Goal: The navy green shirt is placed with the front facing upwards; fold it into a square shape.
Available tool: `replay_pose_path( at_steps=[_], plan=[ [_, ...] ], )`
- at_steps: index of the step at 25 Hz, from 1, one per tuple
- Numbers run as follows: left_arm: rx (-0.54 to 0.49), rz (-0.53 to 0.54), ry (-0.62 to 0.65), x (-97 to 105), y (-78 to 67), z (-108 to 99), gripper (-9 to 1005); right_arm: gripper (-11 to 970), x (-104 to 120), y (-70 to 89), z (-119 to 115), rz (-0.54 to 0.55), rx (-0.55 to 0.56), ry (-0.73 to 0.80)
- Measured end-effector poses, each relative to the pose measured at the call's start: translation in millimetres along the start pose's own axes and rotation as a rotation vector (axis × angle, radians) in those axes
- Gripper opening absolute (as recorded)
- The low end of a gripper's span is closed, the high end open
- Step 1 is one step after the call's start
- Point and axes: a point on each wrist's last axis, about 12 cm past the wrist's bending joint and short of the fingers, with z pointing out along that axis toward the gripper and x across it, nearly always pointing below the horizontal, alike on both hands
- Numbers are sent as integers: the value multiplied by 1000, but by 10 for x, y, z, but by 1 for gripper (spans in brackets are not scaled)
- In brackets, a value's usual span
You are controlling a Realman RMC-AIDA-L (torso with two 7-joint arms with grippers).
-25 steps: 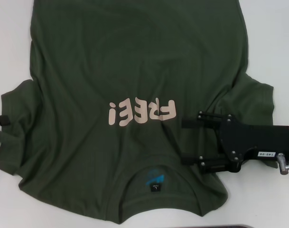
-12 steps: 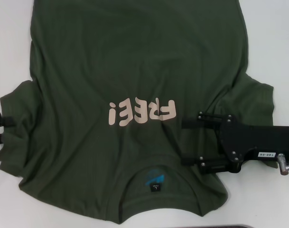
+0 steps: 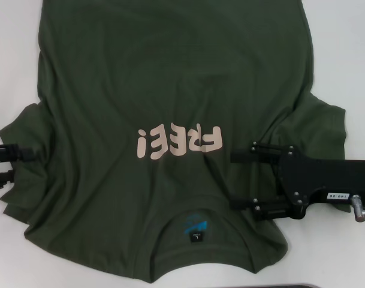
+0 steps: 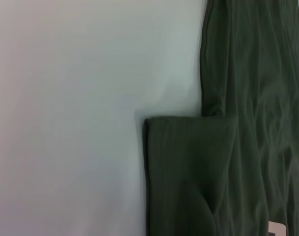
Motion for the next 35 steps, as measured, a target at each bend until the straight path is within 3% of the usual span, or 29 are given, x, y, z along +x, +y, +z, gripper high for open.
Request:
replay_pose_path(
  at_steps=[17, 35],
  plan=[
    [-17, -15, -17, 3, 36, -133, 643, 914, 4, 9, -5, 2, -2, -2],
    [-1, 3, 28, 3, -48, -33, 642, 914, 18, 16, -15, 6, 4, -4]
  ],
)
